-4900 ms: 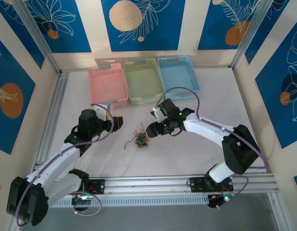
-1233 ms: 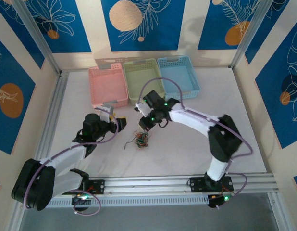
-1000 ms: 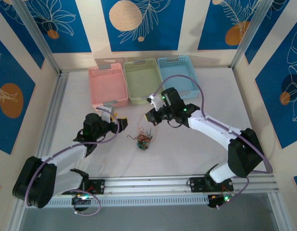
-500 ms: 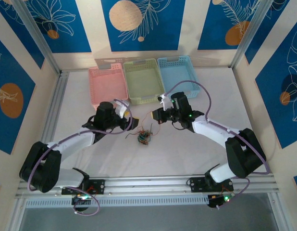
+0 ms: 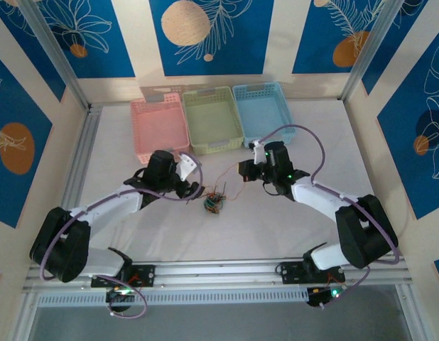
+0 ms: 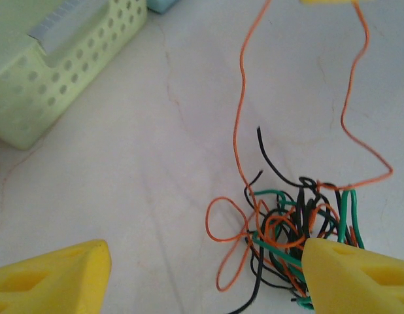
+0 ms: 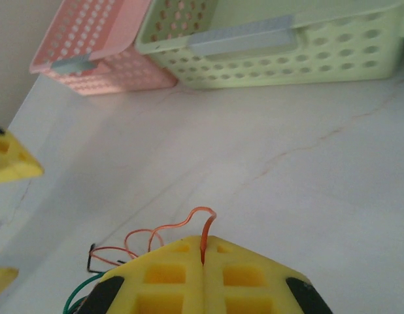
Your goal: Untangle the cables
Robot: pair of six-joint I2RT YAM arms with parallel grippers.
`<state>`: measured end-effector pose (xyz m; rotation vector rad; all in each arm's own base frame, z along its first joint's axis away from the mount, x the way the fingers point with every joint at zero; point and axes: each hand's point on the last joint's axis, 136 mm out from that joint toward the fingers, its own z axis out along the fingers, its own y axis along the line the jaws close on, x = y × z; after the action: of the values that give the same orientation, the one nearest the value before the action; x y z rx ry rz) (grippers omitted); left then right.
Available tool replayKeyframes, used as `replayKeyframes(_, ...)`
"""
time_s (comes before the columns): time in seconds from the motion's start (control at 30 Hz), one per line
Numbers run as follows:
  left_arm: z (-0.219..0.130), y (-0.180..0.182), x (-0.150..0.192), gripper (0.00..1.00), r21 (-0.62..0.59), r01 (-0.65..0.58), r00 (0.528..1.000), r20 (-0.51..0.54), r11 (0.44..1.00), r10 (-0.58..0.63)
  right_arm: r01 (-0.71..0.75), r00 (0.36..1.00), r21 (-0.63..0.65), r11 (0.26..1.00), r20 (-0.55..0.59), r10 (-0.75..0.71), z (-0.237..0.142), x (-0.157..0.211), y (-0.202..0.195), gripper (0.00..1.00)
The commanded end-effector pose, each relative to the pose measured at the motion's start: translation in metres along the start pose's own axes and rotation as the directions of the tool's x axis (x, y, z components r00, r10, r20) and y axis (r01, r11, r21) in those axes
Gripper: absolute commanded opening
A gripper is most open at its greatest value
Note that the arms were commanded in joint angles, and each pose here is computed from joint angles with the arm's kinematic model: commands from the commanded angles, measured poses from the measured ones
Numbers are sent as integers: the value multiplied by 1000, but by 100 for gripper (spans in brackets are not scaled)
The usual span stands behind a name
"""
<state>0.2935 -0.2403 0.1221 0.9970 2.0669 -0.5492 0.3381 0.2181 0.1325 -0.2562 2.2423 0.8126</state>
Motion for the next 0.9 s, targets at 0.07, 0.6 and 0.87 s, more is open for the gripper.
replayKeyframes(0.07,11,4,12,76,-27,-104,990,-95,994,101,-46,996,29,999,71,44,-7,-14,-9,0)
replayKeyframes(0.6,31,-12,67,75,120,-373,878,-275,920,392,-70,997,88,994,39,67,2,-10,-21,0)
replayKeyframes(0.87,37,-10,75,73,136,-372,867,-304,918,396,-67,998,97,993,13,66,7,-8,-22,0)
